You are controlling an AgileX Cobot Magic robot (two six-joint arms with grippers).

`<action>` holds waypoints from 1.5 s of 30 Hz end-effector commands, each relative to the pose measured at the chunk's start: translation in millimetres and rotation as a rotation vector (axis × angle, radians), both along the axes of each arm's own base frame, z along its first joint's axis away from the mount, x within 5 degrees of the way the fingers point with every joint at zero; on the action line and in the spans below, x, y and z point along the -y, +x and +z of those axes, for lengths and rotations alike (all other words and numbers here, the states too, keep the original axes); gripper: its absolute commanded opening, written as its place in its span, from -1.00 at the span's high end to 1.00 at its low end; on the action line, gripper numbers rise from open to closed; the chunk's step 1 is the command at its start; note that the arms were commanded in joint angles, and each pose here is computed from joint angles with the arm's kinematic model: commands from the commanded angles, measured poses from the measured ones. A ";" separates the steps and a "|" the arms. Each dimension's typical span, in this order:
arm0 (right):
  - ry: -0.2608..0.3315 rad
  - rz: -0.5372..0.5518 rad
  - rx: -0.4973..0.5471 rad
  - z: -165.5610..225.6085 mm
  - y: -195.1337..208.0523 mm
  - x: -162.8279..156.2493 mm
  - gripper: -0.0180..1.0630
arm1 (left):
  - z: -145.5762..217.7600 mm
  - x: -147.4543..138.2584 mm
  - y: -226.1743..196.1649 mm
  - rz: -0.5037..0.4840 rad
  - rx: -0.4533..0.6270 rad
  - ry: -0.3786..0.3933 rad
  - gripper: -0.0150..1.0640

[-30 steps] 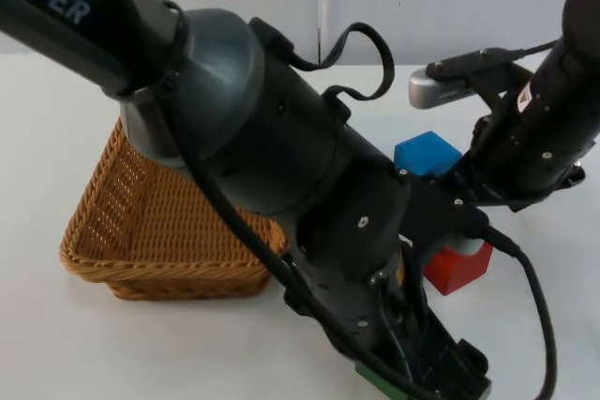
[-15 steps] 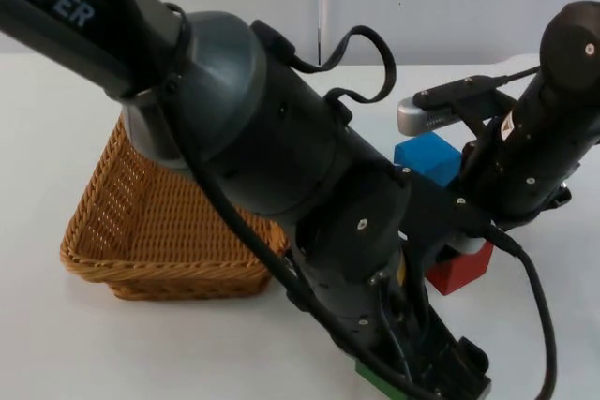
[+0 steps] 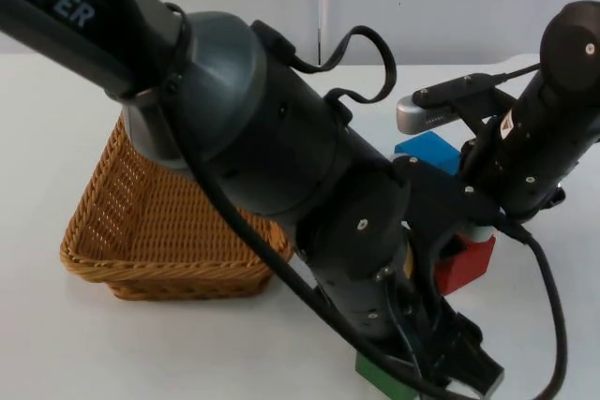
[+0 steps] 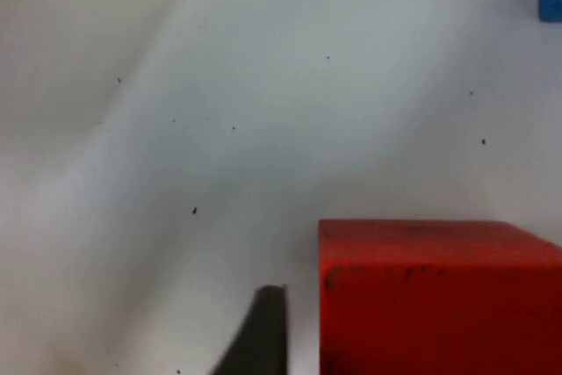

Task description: Pick up one cube with each hand and place exactly two cubes into the same basket, leaving the remaining cube outside.

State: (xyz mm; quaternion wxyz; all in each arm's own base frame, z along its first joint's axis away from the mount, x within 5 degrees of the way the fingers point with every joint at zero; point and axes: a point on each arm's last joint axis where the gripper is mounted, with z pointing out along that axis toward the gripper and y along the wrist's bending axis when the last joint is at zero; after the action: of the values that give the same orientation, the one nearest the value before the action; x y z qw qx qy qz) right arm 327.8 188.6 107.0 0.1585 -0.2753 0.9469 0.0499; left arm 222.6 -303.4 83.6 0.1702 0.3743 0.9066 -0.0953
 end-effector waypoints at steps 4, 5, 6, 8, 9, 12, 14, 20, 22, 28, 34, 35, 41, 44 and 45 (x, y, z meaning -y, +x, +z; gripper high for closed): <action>0.005 0.014 0.016 3.0 0.3 -3.1 -0.14 | 0.7 2.7 -0.3 0.008 0.004 -0.020 0.25; 0.004 0.014 0.014 2.9 0.1 -3.0 0.03 | 0.6 2.6 -0.4 0.008 0.003 -0.018 0.38; 0.003 0.014 0.012 2.8 0.0 -2.9 0.20 | 0.6 2.4 -0.5 0.008 0.001 -0.016 0.55; 0.003 0.014 0.012 2.8 0.0 -2.9 0.54 | 0.5 2.3 -0.6 0.010 -0.001 -0.015 0.88; 0.002 0.014 0.010 2.7 -0.2 -2.8 0.69 | 0.3 1.9 -0.9 0.010 -0.004 -0.010 0.98; -0.003 0.014 0.001 2.5 -1.0 -2.4 0.97 | -0.5 0.3 -1.9 0.010 -0.017 0.008 0.98; -0.012 0.015 -0.016 3.6 -2.8 -1.5 0.97 | -1.6 -2.1 -3.5 0.012 -0.036 0.037 0.98; 0.005 0.018 0.008 35.7 -7.8 1.1 0.97 | 14.0 -6.4 -5.7 0.004 -0.041 0.065 0.98; 0.013 0.019 0.025 46.6 -9.3 2.0 0.97 | 24.7 -8.5 -6.6 -0.002 -0.036 0.071 0.98; 0.063 0.021 0.111 98.4 -20.1 8.0 0.97 | 63.0 -16.1 -10.6 -0.006 -0.011 0.064 0.98; 0.106 0.024 0.190 139.0 -32.8 15.4 0.97 | 100.8 -25.9 -16.4 -0.007 0.023 0.040 0.98; 0.111 0.024 0.199 143.7 -34.7 16.4 0.97 | 106.6 -27.7 -17.5 -0.007 0.028 0.036 0.98; 0.121 0.022 0.210 149.1 -36.7 17.4 0.97 | 118.8 -33.7 -19.5 -0.019 0.050 0.051 0.98; 0.122 0.023 0.213 149.2 -36.5 17.3 0.97 | 118.5 -35.4 -19.0 -0.029 0.059 0.074 0.98; 0.122 0.023 0.213 149.2 -36.5 17.3 0.97 | 118.5 -35.4 -19.0 -0.029 0.059 0.074 0.98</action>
State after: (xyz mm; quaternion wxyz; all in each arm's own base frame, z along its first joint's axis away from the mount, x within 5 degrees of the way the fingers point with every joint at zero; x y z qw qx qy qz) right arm 292.5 169.9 251.6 0.2664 -0.2747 0.9206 0.0782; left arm 204.3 -268.5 197.9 0.1733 0.3915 0.9020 -0.0556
